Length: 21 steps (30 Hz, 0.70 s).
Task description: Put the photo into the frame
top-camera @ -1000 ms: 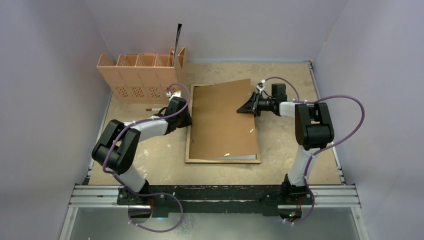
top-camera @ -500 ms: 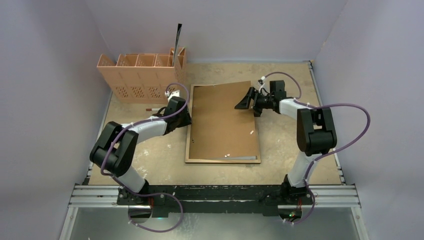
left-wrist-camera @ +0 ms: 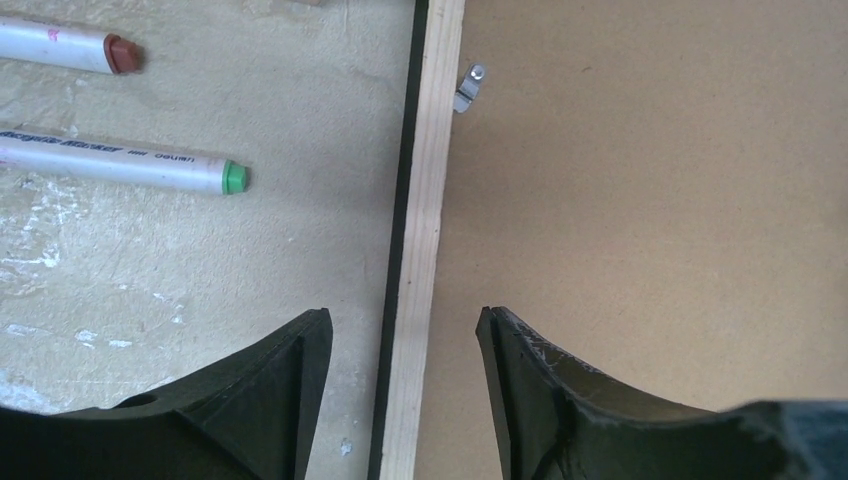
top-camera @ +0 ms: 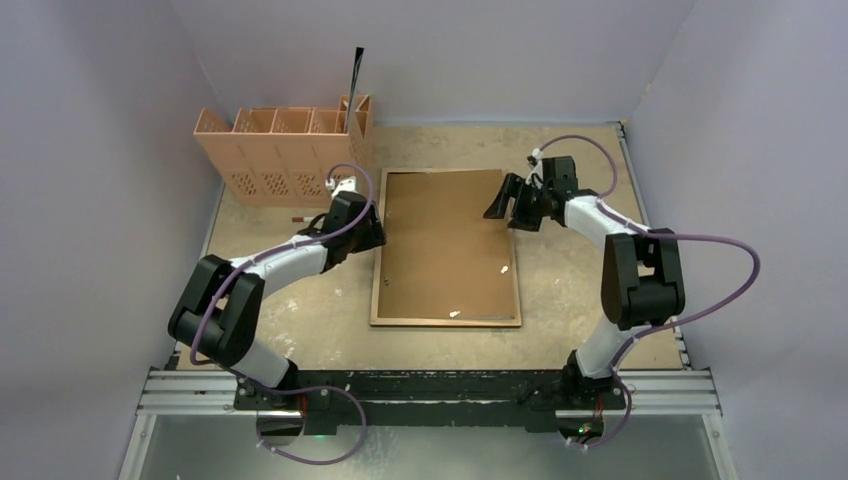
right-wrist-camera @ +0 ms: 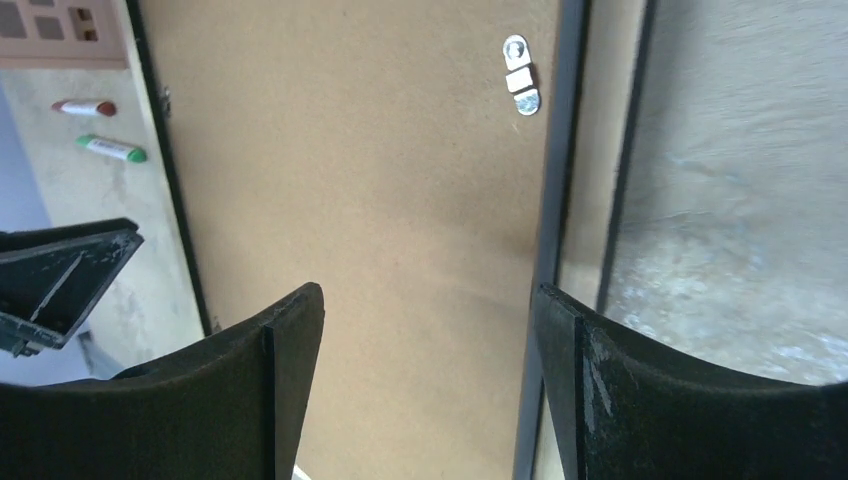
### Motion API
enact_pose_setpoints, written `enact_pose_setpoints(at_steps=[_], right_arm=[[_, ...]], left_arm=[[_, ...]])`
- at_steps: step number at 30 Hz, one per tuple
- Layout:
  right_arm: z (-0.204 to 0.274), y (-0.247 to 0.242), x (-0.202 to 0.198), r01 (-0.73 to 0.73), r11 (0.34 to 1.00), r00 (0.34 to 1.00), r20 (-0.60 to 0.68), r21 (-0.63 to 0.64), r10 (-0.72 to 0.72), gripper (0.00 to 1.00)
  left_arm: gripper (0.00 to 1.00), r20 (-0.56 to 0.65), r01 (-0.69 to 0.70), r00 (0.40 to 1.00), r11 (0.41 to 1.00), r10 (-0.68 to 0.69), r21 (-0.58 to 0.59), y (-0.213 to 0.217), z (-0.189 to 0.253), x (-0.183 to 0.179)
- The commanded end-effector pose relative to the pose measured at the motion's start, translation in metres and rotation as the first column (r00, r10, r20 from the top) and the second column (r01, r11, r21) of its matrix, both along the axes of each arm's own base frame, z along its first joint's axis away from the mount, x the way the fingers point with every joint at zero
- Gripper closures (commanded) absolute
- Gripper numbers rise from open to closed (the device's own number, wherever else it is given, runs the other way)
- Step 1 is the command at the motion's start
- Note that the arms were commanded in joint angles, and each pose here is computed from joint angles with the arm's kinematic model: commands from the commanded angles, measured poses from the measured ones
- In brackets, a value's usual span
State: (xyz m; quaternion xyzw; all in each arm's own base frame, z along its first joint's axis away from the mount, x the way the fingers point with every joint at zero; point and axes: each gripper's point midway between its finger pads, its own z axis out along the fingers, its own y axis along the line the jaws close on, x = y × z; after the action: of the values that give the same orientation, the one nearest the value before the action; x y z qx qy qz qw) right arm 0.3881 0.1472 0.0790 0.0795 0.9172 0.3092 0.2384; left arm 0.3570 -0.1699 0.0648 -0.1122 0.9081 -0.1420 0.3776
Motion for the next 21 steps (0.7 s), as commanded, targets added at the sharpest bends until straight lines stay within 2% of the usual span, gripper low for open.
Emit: enact_pose_setpoints(at_steps=[1, 6, 13, 16, 21], right_arm=[[0.014, -0.022, 0.001, 0.051, 0.99, 0.996, 0.078, -0.135, -0.041, 0.22], [0.013, -0.033, -0.003, 0.091, 0.979, 0.993, 0.092, -0.185, -0.075, 0.24], [-0.008, -0.035, -0.012, 0.091, 0.975, 0.995, 0.055, -0.204, -0.081, 0.39], [-0.017, -0.036, -0.015, 0.095, 0.971, 0.995, 0.042, -0.219, -0.088, 0.42], [-0.02, -0.035, -0.016, 0.105, 0.971, 0.994, 0.047, -0.216, -0.097, 0.47]], left_arm=[[0.39, -0.012, 0.021, 1.0, 0.999, -0.021, 0.029, 0.007, -0.01, -0.003], [0.38, -0.011, 0.015, 1.0, 1.0, -0.014, 0.008, 0.006, -0.016, -0.001], [0.41, -0.052, 0.018, 0.998, 1.0, -0.017, 0.013, 0.007, -0.033, -0.005], [0.41, -0.071, 0.029, 0.997, 1.0, -0.028, 0.007, 0.005, -0.042, -0.007], [0.52, -0.097, 0.088, 0.991, 0.995, -0.092, -0.044, -0.009, -0.05, -0.011]])
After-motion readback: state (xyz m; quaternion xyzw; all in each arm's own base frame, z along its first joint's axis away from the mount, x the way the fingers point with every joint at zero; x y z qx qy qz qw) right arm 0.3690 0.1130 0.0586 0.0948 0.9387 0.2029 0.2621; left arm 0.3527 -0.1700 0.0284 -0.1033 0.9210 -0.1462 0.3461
